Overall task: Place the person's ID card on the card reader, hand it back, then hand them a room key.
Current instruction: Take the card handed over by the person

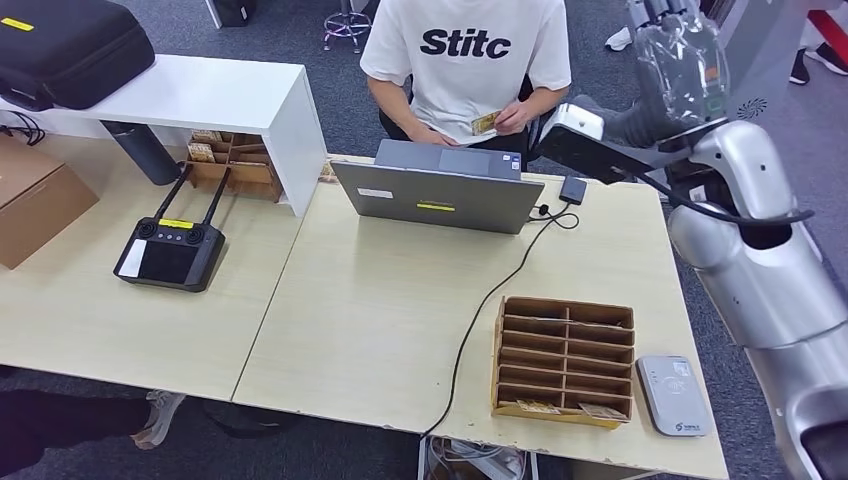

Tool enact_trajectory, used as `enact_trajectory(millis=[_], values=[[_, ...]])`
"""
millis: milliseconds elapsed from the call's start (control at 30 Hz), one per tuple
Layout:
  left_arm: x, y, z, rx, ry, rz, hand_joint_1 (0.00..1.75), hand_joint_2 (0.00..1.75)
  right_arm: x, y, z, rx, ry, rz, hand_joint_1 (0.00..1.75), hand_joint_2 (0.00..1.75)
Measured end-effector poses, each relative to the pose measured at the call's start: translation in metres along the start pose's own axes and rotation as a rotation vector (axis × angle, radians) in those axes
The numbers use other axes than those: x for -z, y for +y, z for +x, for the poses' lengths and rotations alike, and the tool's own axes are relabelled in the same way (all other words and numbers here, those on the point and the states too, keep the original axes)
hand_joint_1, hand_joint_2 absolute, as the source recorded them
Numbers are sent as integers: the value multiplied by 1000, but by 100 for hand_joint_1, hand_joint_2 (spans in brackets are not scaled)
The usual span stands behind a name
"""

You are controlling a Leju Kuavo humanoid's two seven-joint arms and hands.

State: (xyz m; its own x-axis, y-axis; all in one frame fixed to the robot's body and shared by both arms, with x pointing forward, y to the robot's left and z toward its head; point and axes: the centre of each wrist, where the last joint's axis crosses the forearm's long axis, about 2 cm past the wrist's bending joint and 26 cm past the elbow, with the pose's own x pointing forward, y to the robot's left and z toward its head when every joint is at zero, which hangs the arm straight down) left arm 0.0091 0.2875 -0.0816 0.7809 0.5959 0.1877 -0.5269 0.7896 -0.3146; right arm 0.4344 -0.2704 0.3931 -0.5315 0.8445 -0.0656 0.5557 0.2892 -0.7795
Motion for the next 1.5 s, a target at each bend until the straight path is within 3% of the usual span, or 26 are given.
enact_trajectory(millis=[367, 733, 867, 1200, 1500], values=[[19, -8, -6, -5, 59, -40, 0, 175, 39, 37, 1, -76, 89, 242, 0, 175], [14, -11, -19, 0, 189, -60, 0, 175, 38, 62, 3, -94, 213, 261, 1, 175], [7, -11, -22, -12, 210, -74, 0, 175, 36, 66, 1, -95, 263, 211, 171, 175], [-18, -5, -25, -85, 185, -40, 0, 175, 21, 76, -4, -72, 290, 175, 175, 175], [-23, -13, -20, -16, 142, -83, 0, 175, 17, 76, -6, -36, 278, 135, 175, 175]])
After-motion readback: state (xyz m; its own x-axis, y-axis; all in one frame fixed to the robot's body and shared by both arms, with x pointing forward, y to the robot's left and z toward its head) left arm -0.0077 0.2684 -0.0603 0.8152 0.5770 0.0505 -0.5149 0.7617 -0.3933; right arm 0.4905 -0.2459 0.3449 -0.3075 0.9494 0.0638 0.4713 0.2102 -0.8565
